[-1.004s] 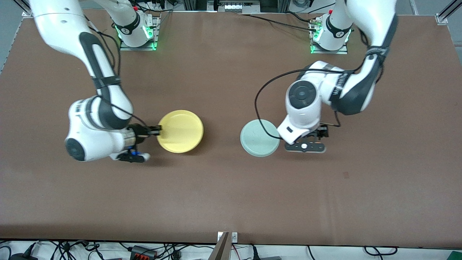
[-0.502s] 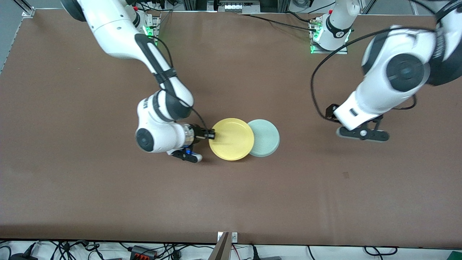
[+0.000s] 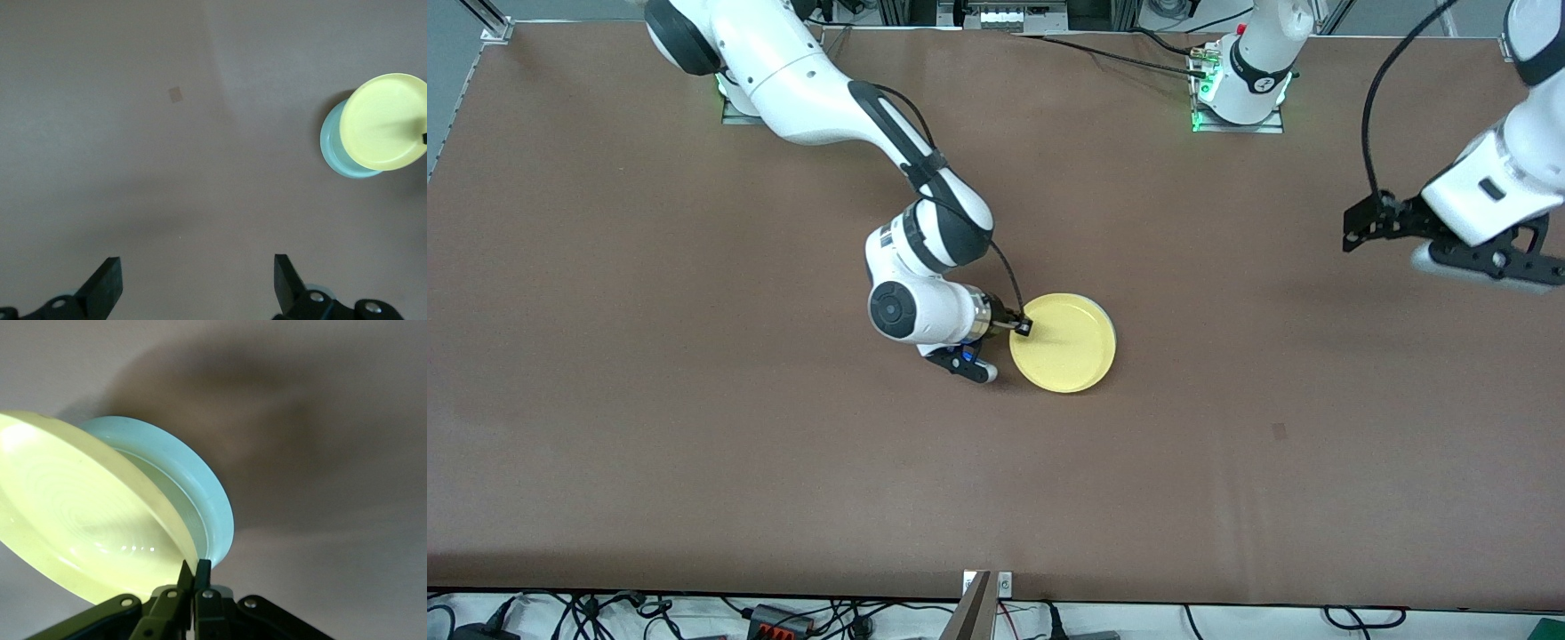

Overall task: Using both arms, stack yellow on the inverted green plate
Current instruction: 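Lower the yellow plate onto the inverted green plate with the right gripper, then open the right gripper and retract it from the stacked plates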

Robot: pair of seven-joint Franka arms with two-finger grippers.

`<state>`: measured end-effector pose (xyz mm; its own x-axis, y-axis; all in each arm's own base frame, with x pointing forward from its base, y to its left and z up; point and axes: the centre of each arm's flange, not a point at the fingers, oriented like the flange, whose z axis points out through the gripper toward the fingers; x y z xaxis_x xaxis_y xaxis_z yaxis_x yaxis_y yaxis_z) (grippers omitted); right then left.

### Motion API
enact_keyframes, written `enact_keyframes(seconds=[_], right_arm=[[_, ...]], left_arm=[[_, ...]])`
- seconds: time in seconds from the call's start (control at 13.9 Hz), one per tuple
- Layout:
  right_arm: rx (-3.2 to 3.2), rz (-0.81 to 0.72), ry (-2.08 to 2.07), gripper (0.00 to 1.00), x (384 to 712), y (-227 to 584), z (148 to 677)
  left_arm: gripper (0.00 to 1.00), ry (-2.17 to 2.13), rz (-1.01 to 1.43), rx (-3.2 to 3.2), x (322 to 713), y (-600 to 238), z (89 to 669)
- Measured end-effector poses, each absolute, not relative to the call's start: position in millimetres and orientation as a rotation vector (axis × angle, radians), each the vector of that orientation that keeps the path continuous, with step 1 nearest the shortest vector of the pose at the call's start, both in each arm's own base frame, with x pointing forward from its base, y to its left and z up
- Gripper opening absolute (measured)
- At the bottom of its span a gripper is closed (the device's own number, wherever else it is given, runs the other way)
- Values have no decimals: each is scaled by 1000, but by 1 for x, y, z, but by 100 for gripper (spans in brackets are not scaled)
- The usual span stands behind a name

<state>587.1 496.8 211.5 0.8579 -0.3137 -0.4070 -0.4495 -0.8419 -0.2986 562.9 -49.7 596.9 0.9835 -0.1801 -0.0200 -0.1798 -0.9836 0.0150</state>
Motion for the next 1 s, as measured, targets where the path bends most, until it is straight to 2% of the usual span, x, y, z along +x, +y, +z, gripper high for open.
enact_keyframes(seconds=[0.22, 0.79, 1.0], right_arm=[[-2611, 536, 616, 3, 581, 503, 203], [-2613, 607, 631, 3, 559, 519, 189], [-2627, 606, 626, 27, 557, 519, 187]], left_arm=[[100, -278, 23, 3114, 550, -46, 602], [100, -236, 46, 3117, 552, -31, 603], [100, -235, 46, 3118, 552, -31, 603]])
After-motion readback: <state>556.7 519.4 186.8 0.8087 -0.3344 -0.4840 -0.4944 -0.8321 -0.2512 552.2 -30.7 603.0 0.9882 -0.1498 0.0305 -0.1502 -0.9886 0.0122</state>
